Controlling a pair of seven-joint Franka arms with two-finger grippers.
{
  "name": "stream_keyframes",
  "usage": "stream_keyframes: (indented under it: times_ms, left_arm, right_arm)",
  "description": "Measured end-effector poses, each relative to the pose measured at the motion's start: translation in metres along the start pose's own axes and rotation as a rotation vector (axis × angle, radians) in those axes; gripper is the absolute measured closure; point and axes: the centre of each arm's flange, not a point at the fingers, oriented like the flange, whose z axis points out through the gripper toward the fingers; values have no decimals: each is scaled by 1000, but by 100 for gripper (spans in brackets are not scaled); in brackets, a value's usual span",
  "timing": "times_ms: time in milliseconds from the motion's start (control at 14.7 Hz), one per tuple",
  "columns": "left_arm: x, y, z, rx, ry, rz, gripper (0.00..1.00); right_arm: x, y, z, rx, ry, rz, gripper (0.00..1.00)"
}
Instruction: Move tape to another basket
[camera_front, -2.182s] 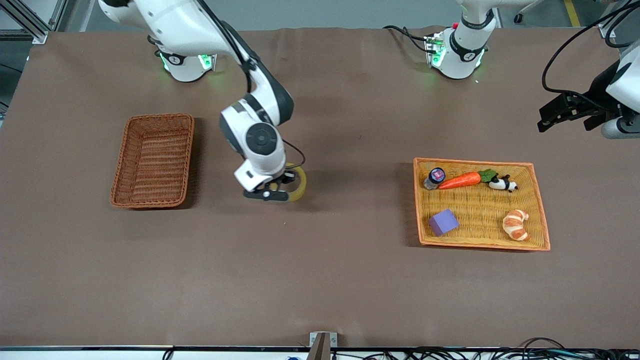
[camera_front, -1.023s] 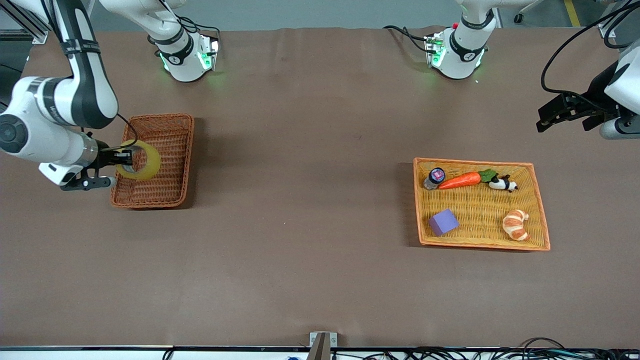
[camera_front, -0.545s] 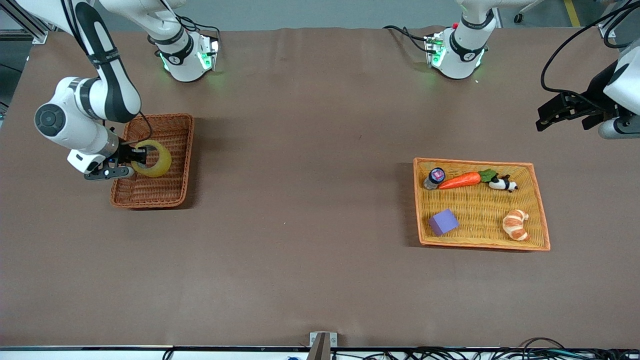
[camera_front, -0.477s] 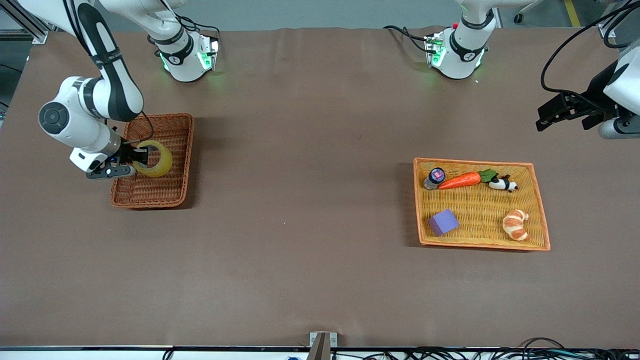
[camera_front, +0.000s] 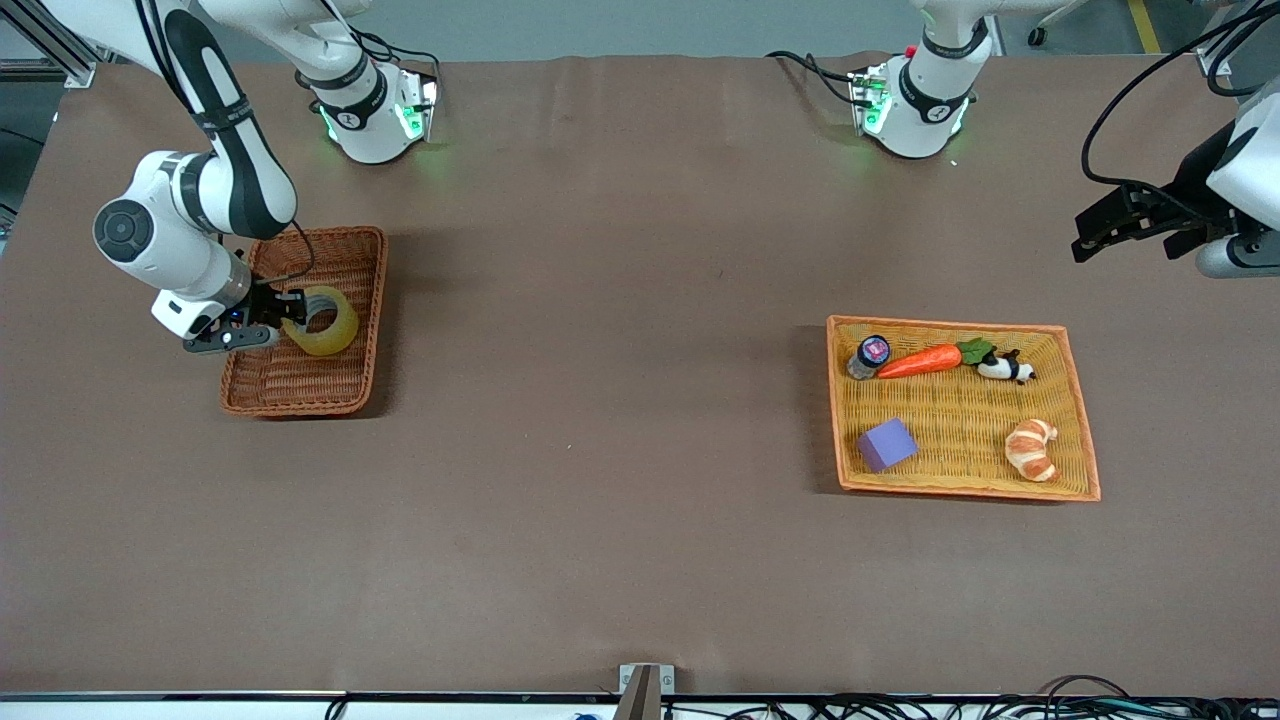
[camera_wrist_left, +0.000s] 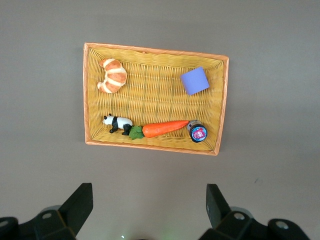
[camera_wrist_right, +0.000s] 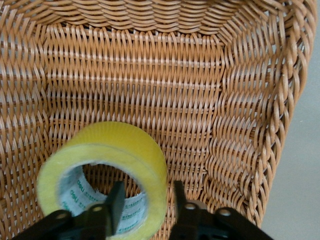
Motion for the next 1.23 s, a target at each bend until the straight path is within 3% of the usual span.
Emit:
stream_keyframes:
  times_ms: [205,341,682,1023,1227]
  left_arm:
    - [0,0,0,0,-2,0,0]
    - [0,0,0,0,-2,0,0]
    - [0,-7,-1,0,-2,26,0]
    - [0,-9,-2,0,0,24,0]
    - [-1,-9,-2,0,0,25,0]
  right_arm:
    - [7,2,-23,13,-27,6,16]
    - [26,5,-82,23,-25,48,0]
    - [64,-16,-263,13,62,226,0]
    - [61,-15,-382,3,160,282,0]
    - [47,-8,-435,13,180,299,0]
